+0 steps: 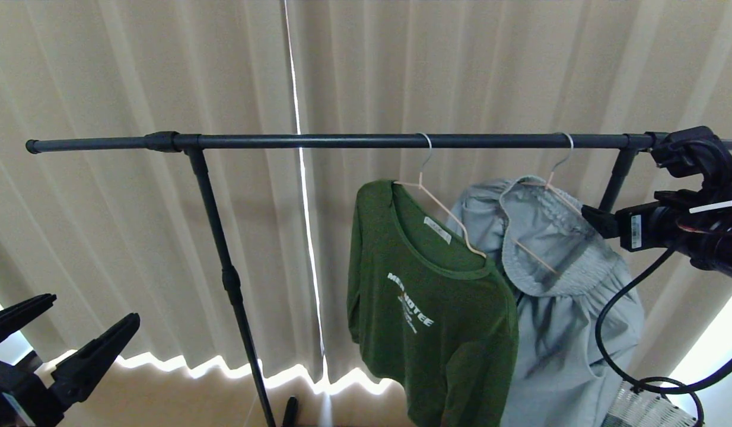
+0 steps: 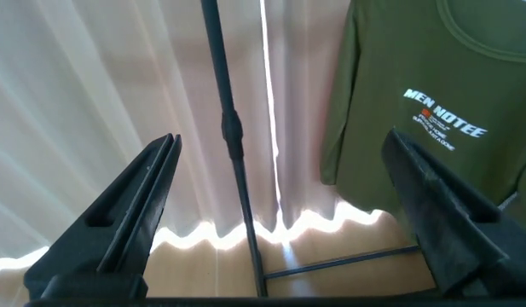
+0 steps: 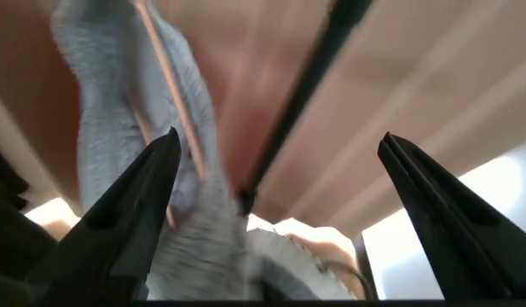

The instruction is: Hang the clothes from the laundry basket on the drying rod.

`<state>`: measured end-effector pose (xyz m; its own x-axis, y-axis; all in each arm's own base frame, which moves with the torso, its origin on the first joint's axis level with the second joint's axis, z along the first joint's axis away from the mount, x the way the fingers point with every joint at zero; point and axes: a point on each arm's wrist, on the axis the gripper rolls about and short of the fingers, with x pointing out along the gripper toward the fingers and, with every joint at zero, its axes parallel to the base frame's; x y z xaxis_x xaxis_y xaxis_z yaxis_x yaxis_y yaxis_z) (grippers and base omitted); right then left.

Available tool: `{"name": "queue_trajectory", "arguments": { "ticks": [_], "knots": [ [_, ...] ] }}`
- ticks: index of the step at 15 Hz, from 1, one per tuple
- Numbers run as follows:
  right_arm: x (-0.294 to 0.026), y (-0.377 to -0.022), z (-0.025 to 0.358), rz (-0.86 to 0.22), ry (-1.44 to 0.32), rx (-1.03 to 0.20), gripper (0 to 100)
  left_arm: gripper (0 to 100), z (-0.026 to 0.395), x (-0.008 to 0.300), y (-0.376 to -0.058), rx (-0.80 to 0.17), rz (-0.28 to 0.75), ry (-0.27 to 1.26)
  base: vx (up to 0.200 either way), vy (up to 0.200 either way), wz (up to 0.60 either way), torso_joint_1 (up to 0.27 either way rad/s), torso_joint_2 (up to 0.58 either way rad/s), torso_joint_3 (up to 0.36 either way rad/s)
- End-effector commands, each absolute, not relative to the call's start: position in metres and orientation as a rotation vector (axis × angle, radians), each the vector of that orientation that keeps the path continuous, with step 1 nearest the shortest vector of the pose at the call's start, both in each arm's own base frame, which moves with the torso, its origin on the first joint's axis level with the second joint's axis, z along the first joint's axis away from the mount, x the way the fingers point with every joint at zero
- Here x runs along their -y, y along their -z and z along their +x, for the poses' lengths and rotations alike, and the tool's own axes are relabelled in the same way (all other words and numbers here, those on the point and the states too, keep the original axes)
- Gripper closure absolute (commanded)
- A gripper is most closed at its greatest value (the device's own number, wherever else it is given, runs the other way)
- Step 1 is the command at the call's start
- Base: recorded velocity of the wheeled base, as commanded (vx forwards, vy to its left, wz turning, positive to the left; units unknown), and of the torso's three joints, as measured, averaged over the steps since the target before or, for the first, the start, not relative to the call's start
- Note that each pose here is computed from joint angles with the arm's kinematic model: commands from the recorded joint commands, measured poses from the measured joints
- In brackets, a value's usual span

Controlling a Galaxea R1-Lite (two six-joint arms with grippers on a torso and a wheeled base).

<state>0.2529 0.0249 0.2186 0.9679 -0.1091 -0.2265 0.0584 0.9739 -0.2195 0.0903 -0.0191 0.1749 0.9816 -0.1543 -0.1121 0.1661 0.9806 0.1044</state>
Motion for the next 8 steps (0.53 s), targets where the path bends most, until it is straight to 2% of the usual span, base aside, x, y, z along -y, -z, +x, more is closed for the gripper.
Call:
{"name": "queue_trajectory", "arguments": {
  "ticks": [1,3,8],
  "knots": [
    [-0.0261,-0.2179,0.2445,-0.208,0.053,-0.204,0,0,0.0914,0.0175,-0.1743,-0.11,0.12,0.142,0.0,0.0,0.0,0.0,0.0,0.0],
    [-0.0261,-0.2171,0.2439,-0.204,0.052,-0.181,0,0,0.0927,0.0166,-0.1737,-0.117,0.123,0.131,0.0,0.0,0.0,0.0,0.0,0.0],
    [-0.0263,-0.2178,0.2385,-0.182,0.028,-0.03,0,0,0.094,0.0153,-0.1731,-0.123,0.144,0.111,0.0,0.0,0.0,0.0,0.0,0.0]
  ]
}}
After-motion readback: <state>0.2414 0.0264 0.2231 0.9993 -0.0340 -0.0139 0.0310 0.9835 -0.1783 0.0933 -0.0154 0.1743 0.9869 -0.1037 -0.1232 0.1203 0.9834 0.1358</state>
